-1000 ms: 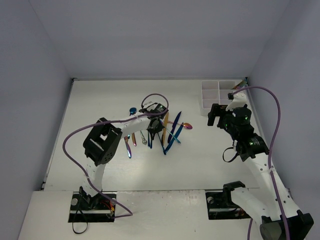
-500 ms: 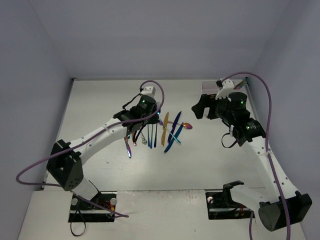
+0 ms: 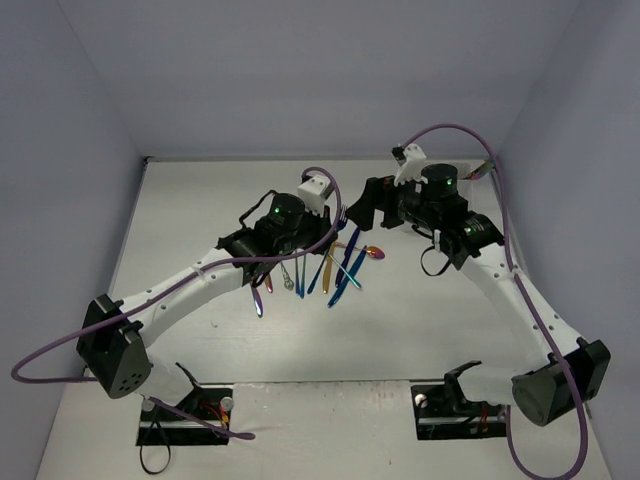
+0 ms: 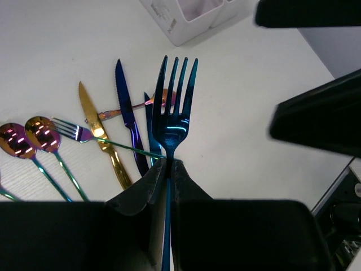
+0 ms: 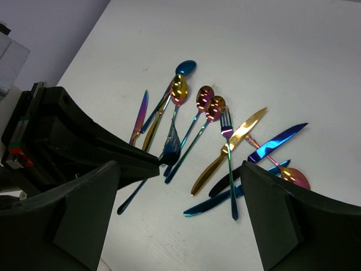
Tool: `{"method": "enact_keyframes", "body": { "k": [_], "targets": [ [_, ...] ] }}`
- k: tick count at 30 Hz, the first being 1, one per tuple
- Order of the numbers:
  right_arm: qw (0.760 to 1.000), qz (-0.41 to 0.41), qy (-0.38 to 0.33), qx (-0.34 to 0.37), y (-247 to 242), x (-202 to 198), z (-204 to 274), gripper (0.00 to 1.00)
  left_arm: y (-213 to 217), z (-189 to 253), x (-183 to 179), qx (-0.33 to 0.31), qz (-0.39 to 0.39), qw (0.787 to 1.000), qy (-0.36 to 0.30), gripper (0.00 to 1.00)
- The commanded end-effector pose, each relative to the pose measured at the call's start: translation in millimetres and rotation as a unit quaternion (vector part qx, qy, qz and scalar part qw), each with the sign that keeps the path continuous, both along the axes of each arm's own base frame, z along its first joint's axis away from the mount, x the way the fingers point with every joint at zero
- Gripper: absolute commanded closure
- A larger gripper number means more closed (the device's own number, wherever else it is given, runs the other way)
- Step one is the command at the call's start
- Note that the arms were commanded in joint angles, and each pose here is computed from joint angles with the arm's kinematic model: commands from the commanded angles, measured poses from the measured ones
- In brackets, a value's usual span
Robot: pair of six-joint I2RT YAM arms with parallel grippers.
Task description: Sort the eating utensils into containers
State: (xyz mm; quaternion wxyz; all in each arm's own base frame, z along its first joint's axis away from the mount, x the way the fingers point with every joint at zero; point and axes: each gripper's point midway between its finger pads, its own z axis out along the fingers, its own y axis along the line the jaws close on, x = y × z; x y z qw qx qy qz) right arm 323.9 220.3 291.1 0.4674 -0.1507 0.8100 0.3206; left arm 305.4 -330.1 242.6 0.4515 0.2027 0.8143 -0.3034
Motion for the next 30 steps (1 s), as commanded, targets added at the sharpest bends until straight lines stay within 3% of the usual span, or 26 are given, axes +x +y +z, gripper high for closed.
{"method": "enact_keyframes", "body": {
  "k": [1, 8, 12, 21, 24, 27, 30],
  "targets": [
    [0.999, 0.024, -0.034, 0.022, 23.2, 2.1, 26.0, 0.17, -17.3, 79.0, -3.4, -0.071, -0.043, 0.992, -0.091, 1.0],
    [1.0, 0.02, -0.017, 0.003, 28.1, 6.6, 1.9, 0.31, -22.9, 97.1, -13.7, -0.09, -0.065, 0.988, -0.11, 1.0],
    [1.0, 0.018, -0.015, -0.005, 28.1, 8.2, -5.6, 0.47, -25.6, 95.5, -18.4, -0.09, -0.077, 0.987, -0.108, 1.0],
    [1.0, 0.008, -0.022, -0.015, 23.2, 11.1, -7.8, 0.96, -24.3, 93.7, -16.1, -0.086, -0.07, 0.988, -0.111, 1.0],
    [0.999, -0.004, -0.032, -0.026, 18.5, 14.8, -7.0, 1.0, -22.2, 91.5, -12.1, -0.084, -0.058, 0.989, -0.108, 1.0],
    [0.998, -0.023, -0.049, -0.042, 10.2, 21.6, -3.4, 1.0, -16.2, 85.4, -5.5, -0.076, -0.029, 0.992, -0.101, 0.87],
    [0.994, -0.056, -0.076, -0.061, -4.6, 34.3, 7.5, 1.0, -9.2, 73.9, 1.3, -0.064, 0.001, 0.994, -0.091, 0.62]
  ]
}}
